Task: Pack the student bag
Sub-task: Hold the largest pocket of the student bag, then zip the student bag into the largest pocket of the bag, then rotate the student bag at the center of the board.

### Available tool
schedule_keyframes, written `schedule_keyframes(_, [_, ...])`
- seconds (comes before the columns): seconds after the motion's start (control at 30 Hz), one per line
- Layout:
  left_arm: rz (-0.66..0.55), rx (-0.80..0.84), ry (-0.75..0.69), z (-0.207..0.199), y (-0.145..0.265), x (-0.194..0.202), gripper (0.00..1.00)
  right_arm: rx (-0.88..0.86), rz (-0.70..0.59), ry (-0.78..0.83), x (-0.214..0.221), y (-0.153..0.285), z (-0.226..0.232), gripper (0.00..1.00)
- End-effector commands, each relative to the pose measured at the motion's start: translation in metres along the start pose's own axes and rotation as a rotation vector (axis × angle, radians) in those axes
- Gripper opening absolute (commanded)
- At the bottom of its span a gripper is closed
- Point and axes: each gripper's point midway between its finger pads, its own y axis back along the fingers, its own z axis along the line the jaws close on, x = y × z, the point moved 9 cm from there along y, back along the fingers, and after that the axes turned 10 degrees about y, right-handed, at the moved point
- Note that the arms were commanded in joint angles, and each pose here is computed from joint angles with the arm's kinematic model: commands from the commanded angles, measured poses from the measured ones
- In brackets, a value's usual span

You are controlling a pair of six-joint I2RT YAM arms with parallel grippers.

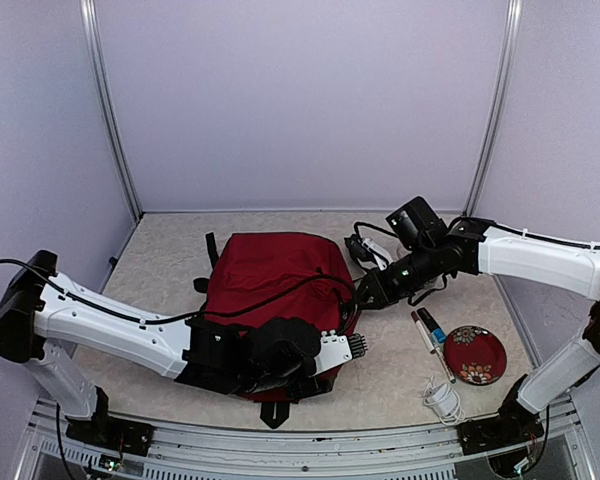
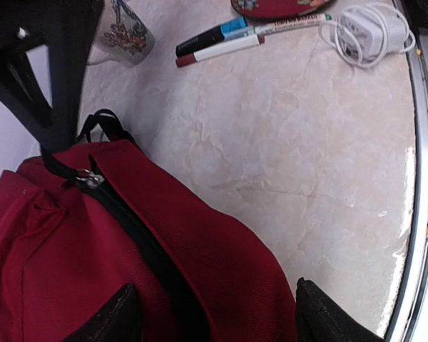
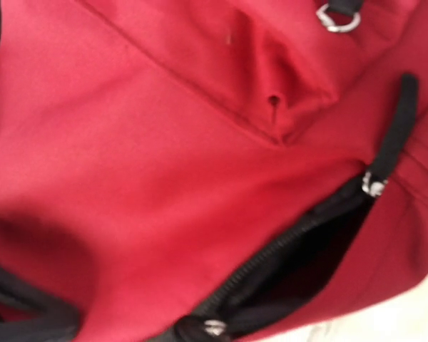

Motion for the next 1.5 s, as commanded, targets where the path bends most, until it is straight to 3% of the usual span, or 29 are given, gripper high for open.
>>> schedule_keyframes(0.0, [-0.003,-0.051,0.030,0.000,-0.008,-0.006,0.71,0.043,-0.030,-0.001,-0.003,0.008,0.000,0.00])
schedule_keyframes(0.07, [0.028,-0.091,0.025,0.000,-0.015,0.001,0.68,0.045,-0.029,-0.002,-0.004,0.007,-0.002,0.00])
schedule_keyframes(0.1, [0.056,-0.101,0.019,0.000,-0.018,0.005,0.62,0.046,-0.031,-0.002,-0.005,0.007,-0.002,0.00])
schedule_keyframes(0.17, [0.095,-0.098,0.006,-0.003,-0.023,0.011,0.36,0.052,-0.037,-0.001,-0.006,0.008,-0.004,0.00])
schedule_keyframes(0.23, [0.104,-0.087,0.002,-0.005,-0.023,0.015,0.02,0.074,-0.044,-0.012,-0.008,0.011,-0.010,0.00])
schedule_keyframes(0.27, [0.099,-0.076,0.005,-0.006,-0.020,0.016,0.00,0.096,-0.050,-0.020,-0.010,0.012,-0.015,0.00])
schedule_keyframes(0.6, [0.040,0.096,-0.065,-0.021,0.034,0.035,0.00,0.462,-0.008,-0.072,-0.023,0.013,-0.106,0.00])
schedule_keyframes(0.9, [0.008,0.273,-0.082,-0.037,0.058,0.045,0.00,0.526,-0.084,-0.026,-0.093,0.010,-0.143,0.00])
schedule_keyframes(1.03, [-0.020,0.300,-0.066,-0.038,0.064,0.043,0.00,0.573,-0.057,-0.031,-0.101,0.001,-0.160,0.00])
schedule_keyframes(1.23, [-0.040,0.310,-0.049,-0.037,0.068,0.045,0.00,0.577,0.004,-0.058,-0.081,-0.011,-0.166,0.00])
schedule_keyframes(1.47, [-0.085,0.300,-0.033,-0.034,0.065,0.032,0.00,0.344,-0.111,-0.038,-0.076,0.005,-0.123,0.00])
